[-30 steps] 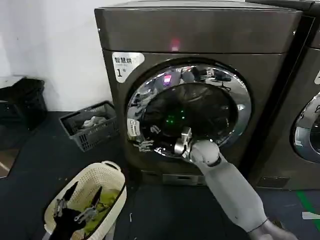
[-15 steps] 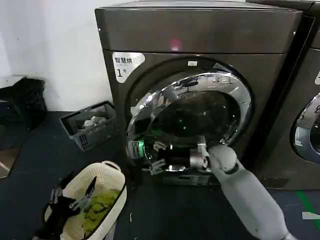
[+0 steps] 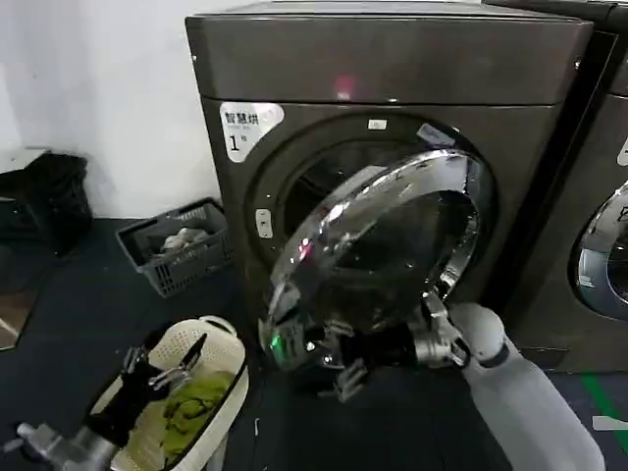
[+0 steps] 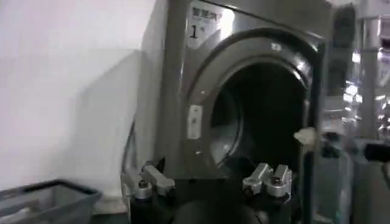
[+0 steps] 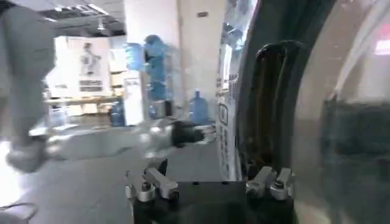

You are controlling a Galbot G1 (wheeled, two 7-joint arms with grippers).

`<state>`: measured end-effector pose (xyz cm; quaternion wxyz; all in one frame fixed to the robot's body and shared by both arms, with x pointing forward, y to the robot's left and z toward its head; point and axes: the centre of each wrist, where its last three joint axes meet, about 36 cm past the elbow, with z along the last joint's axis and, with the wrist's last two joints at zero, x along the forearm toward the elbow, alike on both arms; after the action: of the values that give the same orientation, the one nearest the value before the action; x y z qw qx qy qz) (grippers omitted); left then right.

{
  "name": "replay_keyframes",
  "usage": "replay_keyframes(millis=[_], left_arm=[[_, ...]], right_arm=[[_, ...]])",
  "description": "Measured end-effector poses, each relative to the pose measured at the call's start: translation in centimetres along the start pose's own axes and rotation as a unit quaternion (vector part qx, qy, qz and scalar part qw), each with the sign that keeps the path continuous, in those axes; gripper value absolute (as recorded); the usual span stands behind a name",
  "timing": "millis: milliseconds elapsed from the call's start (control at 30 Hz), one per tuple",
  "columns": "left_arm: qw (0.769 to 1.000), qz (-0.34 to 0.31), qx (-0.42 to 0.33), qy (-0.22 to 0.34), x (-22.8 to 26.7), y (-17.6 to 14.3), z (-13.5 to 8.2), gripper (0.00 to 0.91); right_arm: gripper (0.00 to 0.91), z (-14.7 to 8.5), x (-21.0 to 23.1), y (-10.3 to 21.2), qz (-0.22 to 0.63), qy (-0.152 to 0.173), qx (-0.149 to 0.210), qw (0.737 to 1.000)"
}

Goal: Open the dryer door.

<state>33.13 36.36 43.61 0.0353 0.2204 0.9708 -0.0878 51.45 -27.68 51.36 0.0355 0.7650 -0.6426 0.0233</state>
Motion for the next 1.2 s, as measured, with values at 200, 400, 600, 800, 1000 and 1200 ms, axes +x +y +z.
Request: replay_keyframes(millis=[200, 400, 600, 800, 1000, 1200], left_arm=[[0.999, 0.029, 0.013, 0.027, -2.1, 1.3, -0.1, 0.907], [0.996, 0.06, 0.042, 0.049, -4.6, 2.4, -0.1, 0.907], [0.992, 0.095, 0.051, 0.071, -7.3, 2.5, -0.6, 0.907], [0.984, 0.151, 0.065, 0.073, -9.8, 1.7, 0.2, 0.907], [0.975, 0.196, 0.071, 0.073, -12.4, 1.0, 0.8, 0.907], [0.967, 0.238, 0.068, 0.066, -15.5, -0.5, 1.0, 0.907]], right_arm=[[0.907, 0.0, 1.9, 1.8, 0.0, 0.007, 0.014, 1.0], [0.907, 0.3, 4.2, 3.5, 0.029, 0.008, 0.033, 0.999], [0.907, 1.0, 7.3, 5.8, 0.082, 0.019, 0.039, 0.996], [0.907, 2.5, 11.4, 9.1, 0.16, 0.01, 0.017, 0.987], [0.907, 3.8, 16.1, 13.2, 0.267, 0.016, 0.006, 0.963], [0.907, 3.5, 20.9, 16.7, 0.39, 0.011, 0.013, 0.921]])
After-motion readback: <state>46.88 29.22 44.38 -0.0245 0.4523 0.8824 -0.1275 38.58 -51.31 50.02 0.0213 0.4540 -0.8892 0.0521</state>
